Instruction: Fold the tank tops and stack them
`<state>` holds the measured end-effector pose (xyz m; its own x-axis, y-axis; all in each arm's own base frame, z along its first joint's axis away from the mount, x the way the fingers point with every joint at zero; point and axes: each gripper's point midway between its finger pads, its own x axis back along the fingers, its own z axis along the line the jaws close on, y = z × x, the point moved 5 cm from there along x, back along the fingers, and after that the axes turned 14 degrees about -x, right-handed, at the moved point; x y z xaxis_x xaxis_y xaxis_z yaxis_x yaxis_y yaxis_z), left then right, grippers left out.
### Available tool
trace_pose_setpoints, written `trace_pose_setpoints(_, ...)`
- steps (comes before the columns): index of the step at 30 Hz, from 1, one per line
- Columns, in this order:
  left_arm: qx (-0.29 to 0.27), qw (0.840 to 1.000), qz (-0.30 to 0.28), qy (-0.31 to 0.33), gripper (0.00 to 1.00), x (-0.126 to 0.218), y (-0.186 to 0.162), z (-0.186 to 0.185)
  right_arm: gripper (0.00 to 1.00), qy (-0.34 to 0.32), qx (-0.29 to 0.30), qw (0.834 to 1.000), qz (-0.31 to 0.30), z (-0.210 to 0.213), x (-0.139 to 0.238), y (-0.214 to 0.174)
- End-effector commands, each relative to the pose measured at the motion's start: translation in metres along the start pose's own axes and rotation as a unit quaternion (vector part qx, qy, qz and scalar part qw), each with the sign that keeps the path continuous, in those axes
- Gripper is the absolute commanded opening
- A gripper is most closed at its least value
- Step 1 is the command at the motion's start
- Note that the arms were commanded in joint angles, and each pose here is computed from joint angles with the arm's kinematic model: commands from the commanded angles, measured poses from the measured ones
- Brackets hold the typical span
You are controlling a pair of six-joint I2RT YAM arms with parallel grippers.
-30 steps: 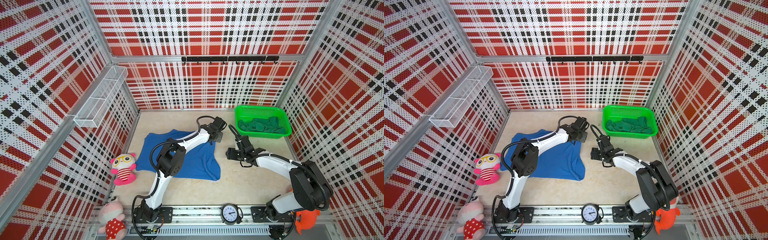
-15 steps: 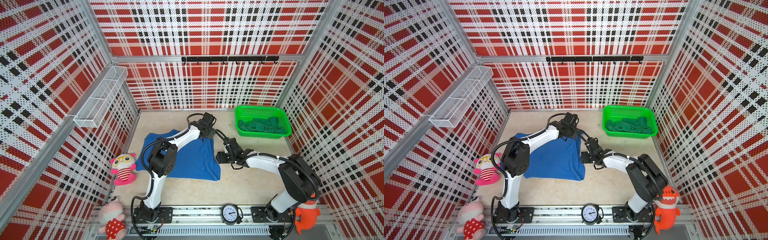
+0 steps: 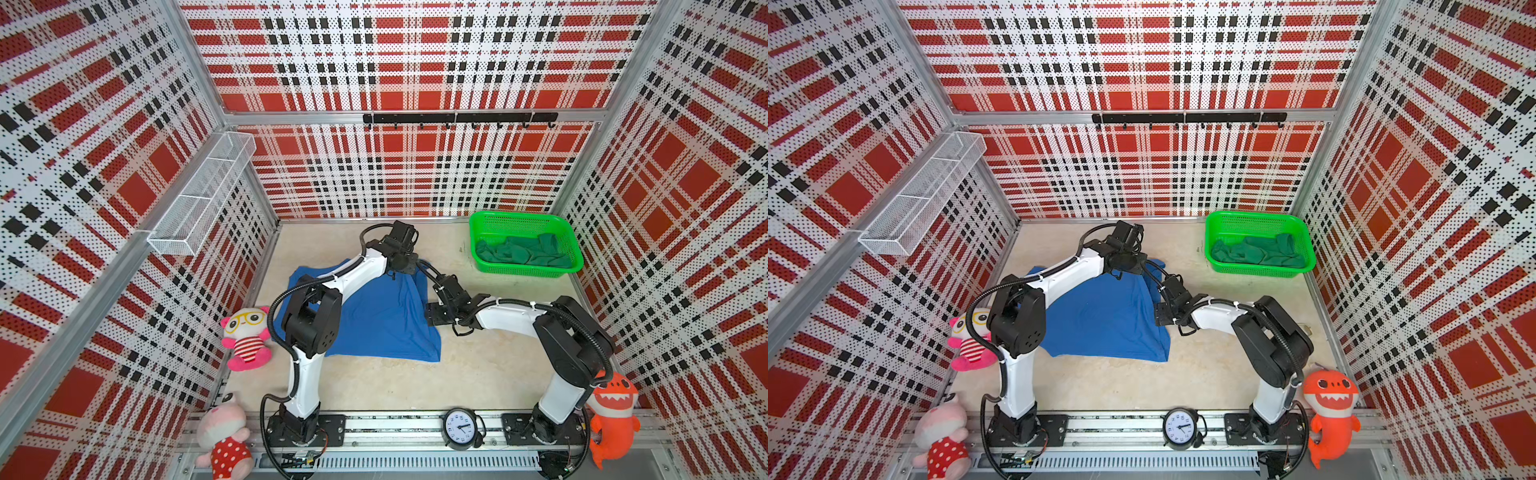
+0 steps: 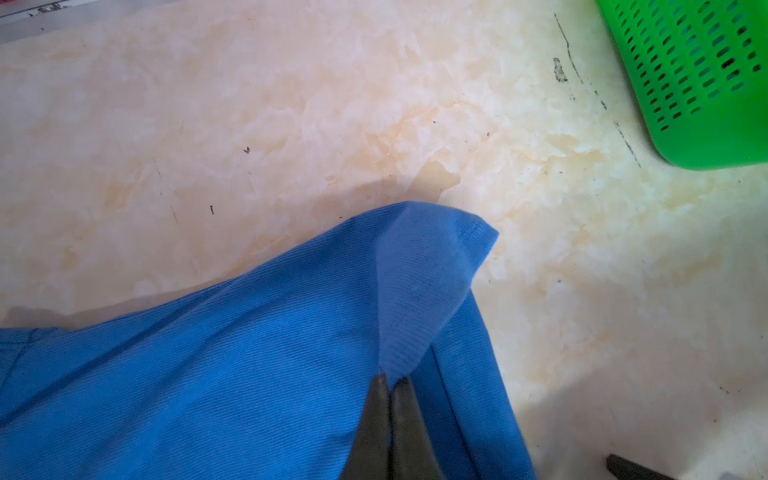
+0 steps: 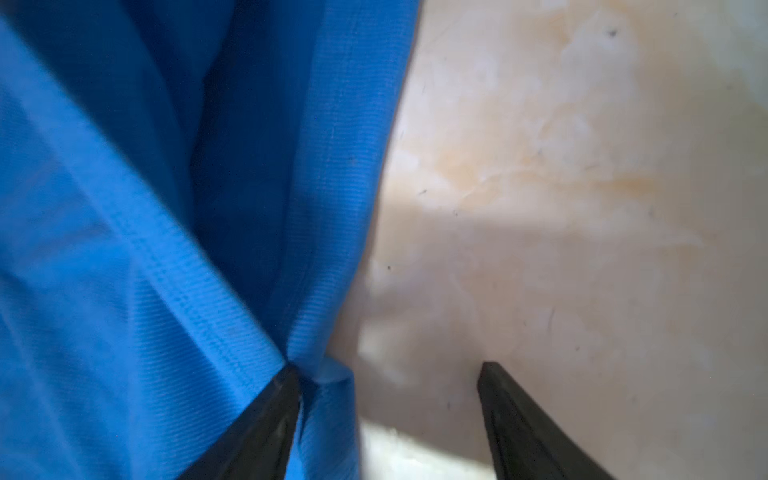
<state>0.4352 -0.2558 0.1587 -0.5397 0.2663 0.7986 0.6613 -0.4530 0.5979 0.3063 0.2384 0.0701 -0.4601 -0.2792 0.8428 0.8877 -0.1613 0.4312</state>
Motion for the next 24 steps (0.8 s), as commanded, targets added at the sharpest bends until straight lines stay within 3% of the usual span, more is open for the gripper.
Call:
trace_pose_setpoints(1,-0.024,0.999,-0.020,-0.009,0.00,0.014,0.007,0.001,0.72,-0.079,-0.013,0.997,0.011,-0.027,-0.005,-0.009)
trace_pose_setpoints(9,-0.063,0.997,-0.020,-0.031,0.00,0.015,-0.002,0.007,0.72,-0.105,-0.066,0.992,-0.024,-0.063,0.019,0.017)
trace_pose_setpoints(15,-0.093,0.993,-0.023,-0.066,0.00,0.012,-0.011,0.009,0.78,-0.057,-0.057,0.995,-0.064,-0.034,0.025,0.052)
trace_pose_setpoints(24,-0.091,0.993,-0.025,-0.076,0.00,0.009,-0.025,0.035,0.92,-0.012,-0.035,0.996,-0.086,0.019,-0.009,0.076)
